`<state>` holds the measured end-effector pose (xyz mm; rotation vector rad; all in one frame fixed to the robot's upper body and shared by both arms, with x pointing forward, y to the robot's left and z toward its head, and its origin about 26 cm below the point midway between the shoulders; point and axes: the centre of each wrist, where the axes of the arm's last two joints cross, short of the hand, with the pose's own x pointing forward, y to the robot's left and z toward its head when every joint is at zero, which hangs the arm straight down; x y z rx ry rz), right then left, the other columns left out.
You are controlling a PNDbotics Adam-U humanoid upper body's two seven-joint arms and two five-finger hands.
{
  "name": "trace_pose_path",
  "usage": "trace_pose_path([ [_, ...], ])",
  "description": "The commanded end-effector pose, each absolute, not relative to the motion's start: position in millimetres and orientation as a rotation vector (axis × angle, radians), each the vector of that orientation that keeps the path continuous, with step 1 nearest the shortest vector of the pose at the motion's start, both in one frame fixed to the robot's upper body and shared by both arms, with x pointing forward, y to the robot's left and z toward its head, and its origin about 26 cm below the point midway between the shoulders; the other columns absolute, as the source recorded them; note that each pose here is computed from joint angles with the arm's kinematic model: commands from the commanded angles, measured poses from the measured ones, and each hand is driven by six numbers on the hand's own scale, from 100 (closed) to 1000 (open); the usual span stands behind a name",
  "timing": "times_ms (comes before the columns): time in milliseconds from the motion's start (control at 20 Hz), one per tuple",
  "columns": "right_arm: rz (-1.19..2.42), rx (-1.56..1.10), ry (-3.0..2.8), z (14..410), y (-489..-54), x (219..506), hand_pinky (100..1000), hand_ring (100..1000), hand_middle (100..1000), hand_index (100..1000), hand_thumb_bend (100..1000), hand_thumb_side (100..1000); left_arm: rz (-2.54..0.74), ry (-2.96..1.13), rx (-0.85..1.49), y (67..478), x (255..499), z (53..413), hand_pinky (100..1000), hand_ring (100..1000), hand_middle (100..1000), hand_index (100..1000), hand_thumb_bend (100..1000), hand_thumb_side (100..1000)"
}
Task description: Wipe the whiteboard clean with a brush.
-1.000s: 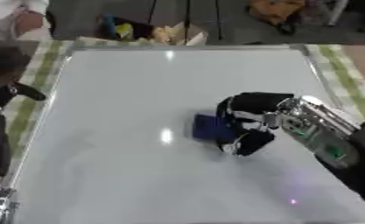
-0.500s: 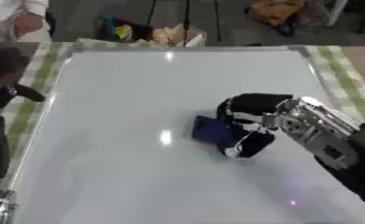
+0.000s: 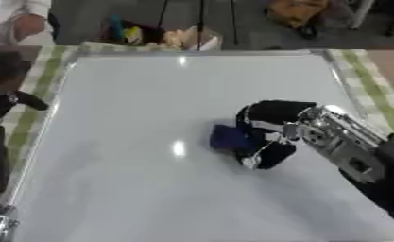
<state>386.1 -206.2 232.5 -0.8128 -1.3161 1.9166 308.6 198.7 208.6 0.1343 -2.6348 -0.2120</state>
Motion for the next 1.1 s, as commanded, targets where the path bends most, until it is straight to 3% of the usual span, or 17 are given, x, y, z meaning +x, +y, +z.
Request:
trace_pose_path([
  [50, 1.9, -0.85, -1.319, 239.4, -212.6, 386.0, 601, 645, 580, 154, 100, 412, -0.226, -2.666, 0.116, 195.6, 305.7, 215.9, 457, 774, 725, 690, 100, 980],
  [1100, 1.849, -0.888, -1.336, 238.5, -229.8, 374.1, 528, 564, 431, 135, 100, 348, -0.246, -2.661, 0.116, 195.5, 305.7, 216.2, 455, 775, 726, 691, 100, 977],
])
